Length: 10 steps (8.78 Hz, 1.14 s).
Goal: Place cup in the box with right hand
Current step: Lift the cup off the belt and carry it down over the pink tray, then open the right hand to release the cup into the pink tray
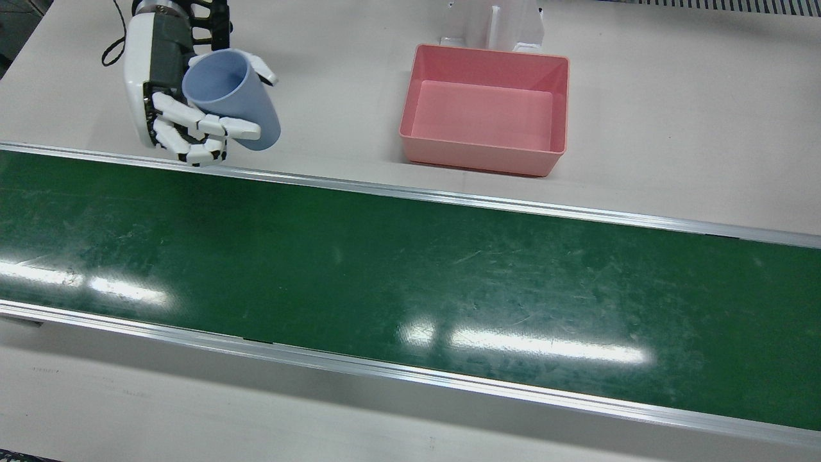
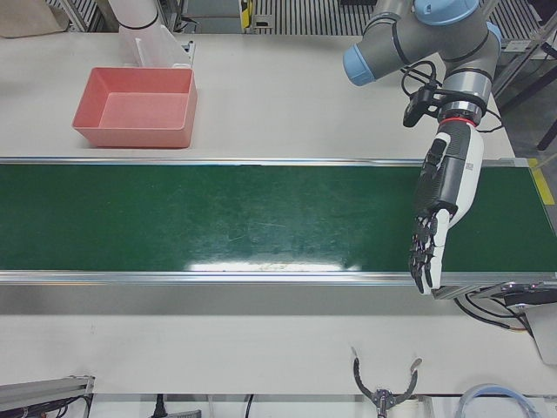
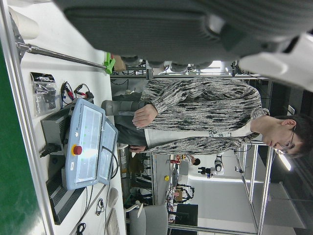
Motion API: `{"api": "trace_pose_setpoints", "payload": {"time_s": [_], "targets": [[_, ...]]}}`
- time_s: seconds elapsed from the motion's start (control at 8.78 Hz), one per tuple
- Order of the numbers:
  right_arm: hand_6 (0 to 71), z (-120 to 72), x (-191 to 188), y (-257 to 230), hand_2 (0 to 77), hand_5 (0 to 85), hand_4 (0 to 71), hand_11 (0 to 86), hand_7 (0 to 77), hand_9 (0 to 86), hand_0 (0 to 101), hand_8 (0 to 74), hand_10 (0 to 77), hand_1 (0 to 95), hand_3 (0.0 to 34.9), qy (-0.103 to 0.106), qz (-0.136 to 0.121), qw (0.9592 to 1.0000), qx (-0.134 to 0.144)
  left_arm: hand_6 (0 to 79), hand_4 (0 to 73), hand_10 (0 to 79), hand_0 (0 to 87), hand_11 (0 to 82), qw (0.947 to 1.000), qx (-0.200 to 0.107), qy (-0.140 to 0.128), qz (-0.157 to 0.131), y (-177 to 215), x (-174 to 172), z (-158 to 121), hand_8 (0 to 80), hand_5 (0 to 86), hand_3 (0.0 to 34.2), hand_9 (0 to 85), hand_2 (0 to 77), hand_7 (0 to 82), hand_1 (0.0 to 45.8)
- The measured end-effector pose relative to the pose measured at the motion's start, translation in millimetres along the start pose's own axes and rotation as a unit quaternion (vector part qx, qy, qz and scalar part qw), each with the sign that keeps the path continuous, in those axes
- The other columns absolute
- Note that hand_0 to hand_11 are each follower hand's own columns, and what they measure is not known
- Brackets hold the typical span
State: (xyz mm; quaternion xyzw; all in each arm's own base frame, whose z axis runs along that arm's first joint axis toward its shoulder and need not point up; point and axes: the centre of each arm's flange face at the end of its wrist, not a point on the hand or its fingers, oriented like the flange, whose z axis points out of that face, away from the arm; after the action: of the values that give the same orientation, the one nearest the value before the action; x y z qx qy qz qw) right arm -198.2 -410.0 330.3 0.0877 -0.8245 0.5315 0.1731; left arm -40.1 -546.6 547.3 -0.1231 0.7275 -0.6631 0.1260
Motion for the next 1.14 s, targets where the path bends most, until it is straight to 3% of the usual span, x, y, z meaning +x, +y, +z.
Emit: {"api": "trace_pose_setpoints", "payload": {"time_s": [0.23, 0.57, 0.91, 1.03, 1.14], "targets": [[34.9, -32.8, 51.3, 70.2, 34.9, 14.2, 34.4, 68.2, 70.4, 75.8, 55, 64.4, 46.9, 5.4, 0.0, 0.036, 0.012, 0.9989, -0.029, 0.5, 1.1, 0.0, 0.0, 0.0, 1.0, 0.0, 0.0, 0.0, 0.4, 0.0, 0.0, 0.0, 0.0, 0.0, 0.0, 1.1, 0.5, 0.5], [33.8, -92.8, 147.4, 151.3, 35.5, 14.2, 34.4, 67.1, 70.4, 76.4, 55, 63.8, 46.9, 5.4, 0.0, 0.101, 0.031, 0.9934, -0.043, 0.0, 1.1, 0.0, 0.0, 0.0, 1.0, -0.001, 0.0, 0.0, 0.7, 0.0, 0.1, 0.0, 0.5, 0.0, 0.0, 1.1, 0.5, 0.5], [32.7, -117.9, 227.4, 160.9, 35.5, 14.2, 34.4, 69.8, 70.4, 76.4, 55, 61.6, 49.1, 5.4, 0.0, 0.125, 0.044, 0.9899, -0.051, 0.5, 1.1, 0.0, 0.0, 0.0, 1.0, 0.0, 0.0, 0.0, 0.2, 0.0, 0.0, 0.0, 0.5, 0.0, 0.0, 1.1, 0.5, 0.5], [32.7, -125.0, 243.2, 163.4, 35.5, 12.0, 34.9, 67.1, 70.4, 76.4, 55, 61.1, 49.1, 5.4, 0.0, 0.13, 0.052, 0.9886, -0.055, 0.5, 1.1, 0.0, 0.0, 0.0, 1.0, 0.0, 0.0, 0.0, 0.1, 0.0, 0.1, 0.0, 0.5, 0.0, 0.0, 1.1, 0.5, 0.5], [29.5, -129.5, 252.4, 166.0, 35.5, 13.1, 34.9, 63.3, 70.4, 76.4, 56, 56.7, 43.1, 5.4, 0.0, 0.133, 0.058, 0.9877, -0.057, 0.0, 1.1, 0.0, 0.0, 0.0, 1.0, 0.0, 0.0, 0.0, -0.1, 0.0, 0.0, 0.0, 0.5, 0.0, 0.0, 1.1, 0.5, 0.5]]}}
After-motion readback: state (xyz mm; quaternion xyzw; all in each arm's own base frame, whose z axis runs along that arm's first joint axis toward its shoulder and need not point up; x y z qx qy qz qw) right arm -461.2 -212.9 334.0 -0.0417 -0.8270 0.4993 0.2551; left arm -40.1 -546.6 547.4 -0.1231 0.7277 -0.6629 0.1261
